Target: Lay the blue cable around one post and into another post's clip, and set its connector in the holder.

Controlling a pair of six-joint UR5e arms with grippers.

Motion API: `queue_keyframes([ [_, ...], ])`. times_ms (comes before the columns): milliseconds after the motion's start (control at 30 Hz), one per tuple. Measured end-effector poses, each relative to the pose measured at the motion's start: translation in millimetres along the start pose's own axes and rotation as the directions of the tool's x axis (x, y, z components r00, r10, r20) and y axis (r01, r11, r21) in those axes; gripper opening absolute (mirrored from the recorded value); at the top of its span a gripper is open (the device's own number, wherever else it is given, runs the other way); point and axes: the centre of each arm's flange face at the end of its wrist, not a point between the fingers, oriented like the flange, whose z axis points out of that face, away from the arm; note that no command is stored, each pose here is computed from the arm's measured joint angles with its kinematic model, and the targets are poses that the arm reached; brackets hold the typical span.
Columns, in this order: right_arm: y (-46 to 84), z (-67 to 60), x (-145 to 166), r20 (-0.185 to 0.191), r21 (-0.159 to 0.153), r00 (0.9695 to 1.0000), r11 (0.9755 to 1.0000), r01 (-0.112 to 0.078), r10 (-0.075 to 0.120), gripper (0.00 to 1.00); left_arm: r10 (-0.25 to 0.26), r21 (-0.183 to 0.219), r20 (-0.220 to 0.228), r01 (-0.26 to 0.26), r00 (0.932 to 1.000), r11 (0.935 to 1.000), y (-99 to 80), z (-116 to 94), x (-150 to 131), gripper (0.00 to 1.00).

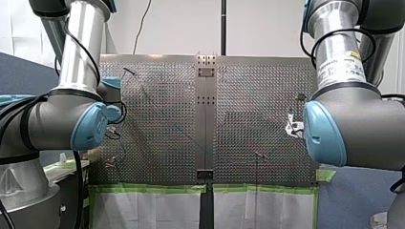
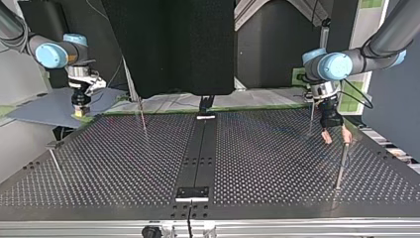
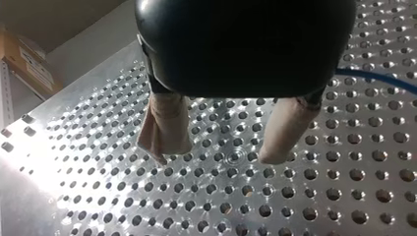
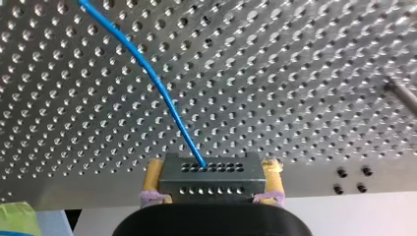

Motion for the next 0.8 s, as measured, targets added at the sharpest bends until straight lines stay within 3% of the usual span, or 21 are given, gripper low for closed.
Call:
queue_keyframes([
  [200, -10.3, -13.2, 24, -0.003, -0.024, 0.9981, 0.9978, -0.061, 0.061, 0.00, 0.011, 0.003, -0.005, -0.011, 0.9999, 0.9999, -1.3, -1, 2, 1.00],
  [333, -12.3, -16.9, 50, -0.021, -0.021, 0.9941, 0.9941, -0.106, 0.106, 0.00, 0.016, 0.004, -0.007, -0.016, 0.9998, 0.9999, -1.9, -1, 3, 1.00],
  [467, -11.6, -18.6, 73, -0.052, -0.017, 0.9891, 0.9902, -0.139, 0.138, 0.00, 0.017, 0.005, -0.009, -0.017, 0.9998, 0.9998, -2.4, -2, 3, 1.00],
  [600, -13.1, -19.3, 98, -0.088, -0.008, 0.9849, 0.9886, -0.150, 0.149, 0.00, 0.018, 0.005, -0.010, -0.017, 0.9998, 0.9998, -2.9, -2, 4, 1.00],
  [800, -14.7, -17.4, 148, -0.140, 0.002, 0.9794, 0.9892, -0.147, 0.146, 0.00, 0.017, 0.006, -0.012, -0.016, 0.9998, 0.9998, -3.0, -2, 5, 1.00],
])
